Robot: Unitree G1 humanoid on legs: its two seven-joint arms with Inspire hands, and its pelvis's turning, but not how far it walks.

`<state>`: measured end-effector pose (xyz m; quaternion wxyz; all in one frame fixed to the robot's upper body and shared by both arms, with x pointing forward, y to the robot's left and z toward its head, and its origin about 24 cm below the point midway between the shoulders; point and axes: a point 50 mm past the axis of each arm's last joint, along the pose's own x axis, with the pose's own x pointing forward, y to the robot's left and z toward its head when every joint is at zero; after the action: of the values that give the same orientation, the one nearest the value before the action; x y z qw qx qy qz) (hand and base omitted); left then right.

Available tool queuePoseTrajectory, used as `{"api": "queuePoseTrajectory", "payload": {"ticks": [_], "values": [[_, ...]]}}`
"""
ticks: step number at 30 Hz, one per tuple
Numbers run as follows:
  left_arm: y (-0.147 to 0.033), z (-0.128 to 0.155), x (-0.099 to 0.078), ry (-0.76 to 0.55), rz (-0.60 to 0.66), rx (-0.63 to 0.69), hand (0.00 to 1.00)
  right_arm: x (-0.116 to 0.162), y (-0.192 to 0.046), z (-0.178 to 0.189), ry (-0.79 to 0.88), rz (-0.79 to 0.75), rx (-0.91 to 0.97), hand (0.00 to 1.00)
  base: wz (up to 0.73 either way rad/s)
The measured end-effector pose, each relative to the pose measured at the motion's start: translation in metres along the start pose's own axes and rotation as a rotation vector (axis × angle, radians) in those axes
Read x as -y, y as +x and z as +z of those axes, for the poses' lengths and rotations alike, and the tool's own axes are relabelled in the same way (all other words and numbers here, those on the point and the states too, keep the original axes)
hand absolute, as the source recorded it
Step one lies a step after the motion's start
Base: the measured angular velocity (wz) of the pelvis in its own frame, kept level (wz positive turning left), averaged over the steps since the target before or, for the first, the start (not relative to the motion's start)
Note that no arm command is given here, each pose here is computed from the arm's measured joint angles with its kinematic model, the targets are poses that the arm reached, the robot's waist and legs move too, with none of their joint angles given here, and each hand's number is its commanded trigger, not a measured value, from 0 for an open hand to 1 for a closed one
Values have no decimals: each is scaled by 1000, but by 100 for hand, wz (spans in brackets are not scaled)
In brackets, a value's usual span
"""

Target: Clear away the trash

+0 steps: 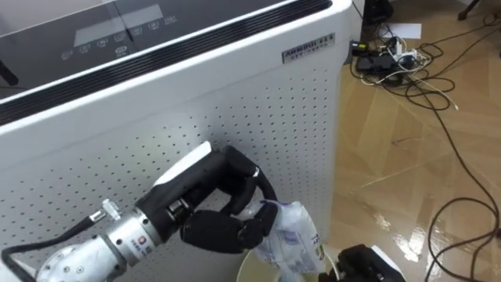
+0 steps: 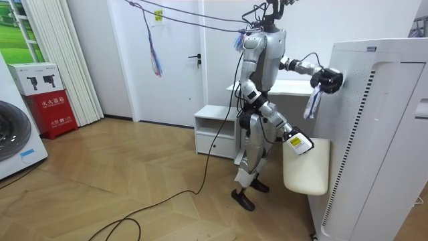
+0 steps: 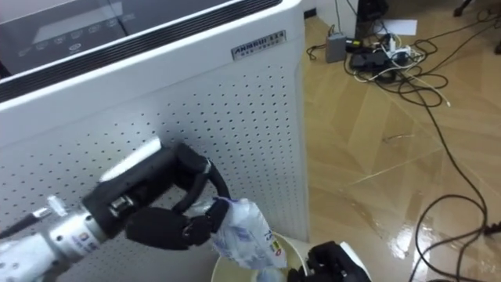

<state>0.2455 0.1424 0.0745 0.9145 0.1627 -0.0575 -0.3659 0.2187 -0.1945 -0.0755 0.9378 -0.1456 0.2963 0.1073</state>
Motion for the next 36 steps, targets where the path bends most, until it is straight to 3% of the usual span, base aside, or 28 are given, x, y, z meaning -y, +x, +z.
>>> {"api": "queuePoseTrajectory", "payload": {"ticks": [7, 14, 36], "values": [[6, -7, 10, -54, -20, -7, 100, -6, 4, 5, 14, 14, 20, 100, 0], [11, -40, 36, -168, -83, -120, 100, -2, 11, 12, 7, -6, 25, 100, 0], [10, -46, 42, -216, -117, -136, 100, 0, 13, 17, -2, 1, 45, 100, -4]]}}
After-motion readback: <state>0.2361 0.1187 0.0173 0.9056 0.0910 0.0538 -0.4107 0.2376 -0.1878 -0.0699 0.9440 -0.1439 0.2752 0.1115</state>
